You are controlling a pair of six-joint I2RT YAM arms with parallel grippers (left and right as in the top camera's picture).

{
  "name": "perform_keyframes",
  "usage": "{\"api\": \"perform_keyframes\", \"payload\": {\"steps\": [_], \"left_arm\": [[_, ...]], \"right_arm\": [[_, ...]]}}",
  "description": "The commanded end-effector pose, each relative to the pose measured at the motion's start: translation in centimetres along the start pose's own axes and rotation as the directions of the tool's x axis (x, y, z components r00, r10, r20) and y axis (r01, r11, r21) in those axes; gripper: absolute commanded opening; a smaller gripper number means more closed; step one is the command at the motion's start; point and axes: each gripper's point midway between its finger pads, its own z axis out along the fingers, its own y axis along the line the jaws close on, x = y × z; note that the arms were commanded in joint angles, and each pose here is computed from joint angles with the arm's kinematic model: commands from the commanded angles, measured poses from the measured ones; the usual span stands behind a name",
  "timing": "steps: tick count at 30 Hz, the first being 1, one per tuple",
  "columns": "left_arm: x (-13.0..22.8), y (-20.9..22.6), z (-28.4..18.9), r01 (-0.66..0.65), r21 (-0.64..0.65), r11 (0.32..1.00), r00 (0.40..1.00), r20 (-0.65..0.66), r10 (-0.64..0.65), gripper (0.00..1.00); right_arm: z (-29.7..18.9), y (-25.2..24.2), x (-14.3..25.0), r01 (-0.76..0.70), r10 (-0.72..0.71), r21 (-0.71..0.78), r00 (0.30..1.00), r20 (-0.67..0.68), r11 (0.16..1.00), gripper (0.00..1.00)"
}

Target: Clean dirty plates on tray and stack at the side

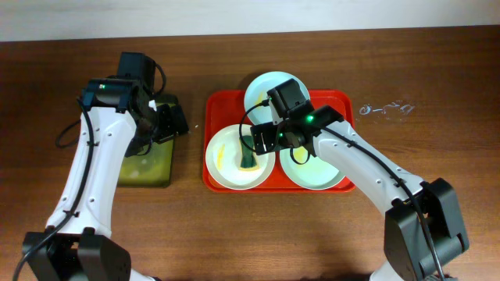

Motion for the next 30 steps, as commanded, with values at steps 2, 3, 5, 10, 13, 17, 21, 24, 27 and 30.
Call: {"api": "perform_keyframes", "payload": {"steps": [2,3,5,10,13,17,21,24,27,30], "left_arm": [[-0.15,0.06,-0.03,-0.001,-0.003,1.000,1.000,0.004,0.001,0.99],[-0.16,0.05,-0.03,-0.001,-0.002,1.000,1.000,0.005,0.001,0.99],[-0.15,0.06,-0.03,-0.001,-0.003,1.000,1.000,0.004,0.001,0.99],[-0.15,0.06,-0.02,-0.001,-0.003,1.000,1.000,0.004,0.001,0.99],[-0.15,0.06,-0.03,-0.001,-0.003,1.000,1.000,0.004,0.001,0.99],[-0.15,0.06,-0.03,-0.001,-0.003,1.000,1.000,0.004,0.001,0.99],[-0.16,0.05,-0.03,-0.001,-0.002,1.000,1.000,0.005,0.001,0.99],[-0.15,0.06,-0.03,-0.001,-0.003,1.000,1.000,0.004,0.001,0.99],[-0.16,0.05,-0.03,-0.001,-0.002,1.000,1.000,0.005,0.001,0.99],[-0.15,0.06,-0.03,-0.001,-0.003,1.000,1.000,0.004,0.001,0.99]], "right_arm": [[0.42,-0.22,0.11,-0.002,0.003,0.017,1.000,-0.004,1.000,0.98],[0.42,-0.22,0.11,-0.002,0.003,0.017,1.000,-0.004,1.000,0.98],[0.42,-0.22,0.11,-0.002,0.003,0.017,1.000,-0.004,1.000,0.98],[0.42,-0.23,0.11,-0.002,0.003,0.017,1.000,-0.004,1.000,0.98],[0.42,-0.24,0.11,-0.002,0.003,0.018,1.000,-0.004,1.000,0.98],[0.42,-0.35,0.09,-0.002,0.003,0.024,1.000,-0.003,1.000,0.98],[0.42,-0.34,0.08,-0.002,0.003,0.024,1.000,-0.002,1.000,0.98],[0.42,-0.33,0.00,-0.002,0.002,0.023,1.000,0.001,1.000,0.98],[0.42,-0.32,-0.01,-0.002,0.002,0.023,1.000,0.001,1.000,0.98],[0.43,-0.33,0.01,-0.002,0.002,0.023,1.000,0.000,1.000,0.98]]}}
